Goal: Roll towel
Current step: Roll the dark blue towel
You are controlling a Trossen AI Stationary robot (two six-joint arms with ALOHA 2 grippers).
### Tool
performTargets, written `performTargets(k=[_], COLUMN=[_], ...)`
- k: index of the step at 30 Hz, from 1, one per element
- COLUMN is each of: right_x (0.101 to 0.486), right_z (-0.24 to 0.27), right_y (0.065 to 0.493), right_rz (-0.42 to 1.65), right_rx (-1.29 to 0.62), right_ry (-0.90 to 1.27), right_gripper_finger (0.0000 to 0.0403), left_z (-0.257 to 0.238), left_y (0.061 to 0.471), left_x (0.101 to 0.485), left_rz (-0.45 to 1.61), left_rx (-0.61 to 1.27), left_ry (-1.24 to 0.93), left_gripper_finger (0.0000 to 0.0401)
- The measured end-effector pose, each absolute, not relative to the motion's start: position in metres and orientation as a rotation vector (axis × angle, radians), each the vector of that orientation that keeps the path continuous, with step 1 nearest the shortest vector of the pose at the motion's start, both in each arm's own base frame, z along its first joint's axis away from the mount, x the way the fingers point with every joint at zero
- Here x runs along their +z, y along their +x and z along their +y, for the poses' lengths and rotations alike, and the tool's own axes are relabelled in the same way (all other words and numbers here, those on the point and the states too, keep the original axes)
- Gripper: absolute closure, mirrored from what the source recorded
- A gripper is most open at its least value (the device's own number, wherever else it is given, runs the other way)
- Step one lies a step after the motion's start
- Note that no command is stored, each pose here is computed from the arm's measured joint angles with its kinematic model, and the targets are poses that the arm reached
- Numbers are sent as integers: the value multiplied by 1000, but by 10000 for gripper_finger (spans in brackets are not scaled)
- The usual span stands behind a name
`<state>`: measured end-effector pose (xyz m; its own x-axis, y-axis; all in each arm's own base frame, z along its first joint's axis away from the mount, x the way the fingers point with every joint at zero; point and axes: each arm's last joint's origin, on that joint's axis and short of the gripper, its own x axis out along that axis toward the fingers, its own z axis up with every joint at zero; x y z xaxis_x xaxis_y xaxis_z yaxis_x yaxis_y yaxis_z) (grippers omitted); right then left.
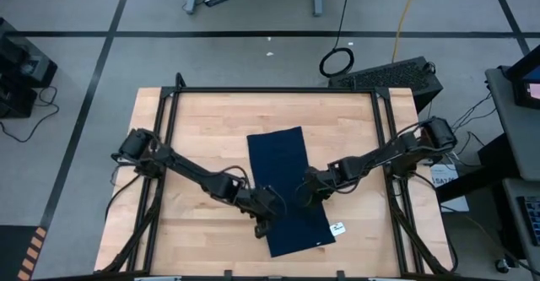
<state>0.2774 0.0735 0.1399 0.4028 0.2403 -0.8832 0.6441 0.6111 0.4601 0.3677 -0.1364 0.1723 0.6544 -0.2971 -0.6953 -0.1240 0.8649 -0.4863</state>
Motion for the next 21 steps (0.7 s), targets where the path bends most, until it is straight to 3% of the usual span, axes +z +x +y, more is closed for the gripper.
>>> performTargets(k=[11, 16, 21], right_x=[134, 143, 168], right_z=[73, 72, 72], right_y=[268, 266, 262], right_rz=[1299, 1273, 1194], right_rx=[-325, -318, -264], right_ry=[902, 920, 1004], right_gripper_finger=[403, 403, 403], left_z=[-141, -134, -125], left_y=[368, 367, 364], left_x=[119, 123, 155], left_rz=[1041, 1072, 1028], left_rx=[-37, -81, -142], left_ry=[-511, -492, -495], left_gripper_finger=[263, 263, 263])
